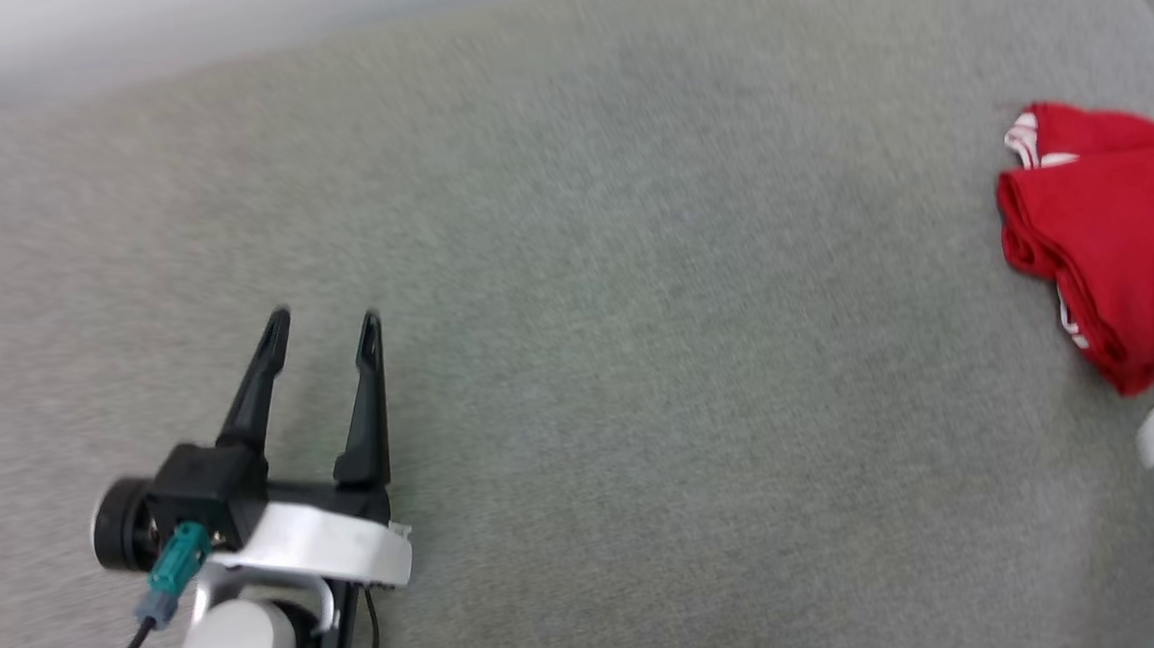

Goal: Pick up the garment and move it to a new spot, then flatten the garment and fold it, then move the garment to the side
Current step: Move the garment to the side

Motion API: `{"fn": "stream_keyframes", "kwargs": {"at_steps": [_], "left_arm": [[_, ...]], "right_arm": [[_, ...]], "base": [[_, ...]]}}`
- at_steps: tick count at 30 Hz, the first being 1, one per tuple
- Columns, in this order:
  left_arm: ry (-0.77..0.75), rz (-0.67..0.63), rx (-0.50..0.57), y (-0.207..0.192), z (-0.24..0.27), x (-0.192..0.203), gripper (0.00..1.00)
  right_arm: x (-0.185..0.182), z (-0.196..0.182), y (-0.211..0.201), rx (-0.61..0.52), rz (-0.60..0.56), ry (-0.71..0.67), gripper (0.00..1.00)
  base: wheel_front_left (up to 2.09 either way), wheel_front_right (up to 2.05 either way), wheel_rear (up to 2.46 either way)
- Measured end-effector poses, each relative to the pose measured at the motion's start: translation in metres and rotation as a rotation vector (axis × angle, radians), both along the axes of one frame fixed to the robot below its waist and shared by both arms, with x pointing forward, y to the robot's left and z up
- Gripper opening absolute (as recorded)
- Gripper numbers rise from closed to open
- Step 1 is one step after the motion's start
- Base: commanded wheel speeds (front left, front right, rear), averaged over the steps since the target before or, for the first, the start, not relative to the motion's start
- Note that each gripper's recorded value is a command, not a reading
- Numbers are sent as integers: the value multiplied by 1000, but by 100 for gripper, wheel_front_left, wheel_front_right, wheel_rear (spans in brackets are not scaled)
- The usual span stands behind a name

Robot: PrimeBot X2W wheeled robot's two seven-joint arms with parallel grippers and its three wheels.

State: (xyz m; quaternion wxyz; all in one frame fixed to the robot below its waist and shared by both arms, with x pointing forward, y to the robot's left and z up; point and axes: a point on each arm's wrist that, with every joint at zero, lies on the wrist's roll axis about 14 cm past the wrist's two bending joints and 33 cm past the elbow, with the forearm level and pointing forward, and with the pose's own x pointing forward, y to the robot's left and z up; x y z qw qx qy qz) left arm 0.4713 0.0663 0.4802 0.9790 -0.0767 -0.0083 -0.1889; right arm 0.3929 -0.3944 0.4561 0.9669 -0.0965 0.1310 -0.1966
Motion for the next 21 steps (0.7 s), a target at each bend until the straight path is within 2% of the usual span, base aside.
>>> {"fn": "stream_keyframes", "kwargs": {"at_steps": [8, 12, 16, 21], "left_arm": [[0, 131, 20, 42, 17, -39, 100], [-8, 206, 36, 68, 23, -55, 100], [-18, 278, 51, 93, 28, -71, 100], [-22, 335, 81, 116, 31, -93, 100]], "right_arm": [[3, 0, 106, 165, 227, -72, 100], [12, 13, 163, 234, 357, -135, 100], [13, 38, 202, 256, 459, -211, 100], [0, 62, 227, 263, 527, -268, 100]], "base": [[0, 0, 0], [0, 0, 0], [0, 0, 0], [0, 0, 0]]}}
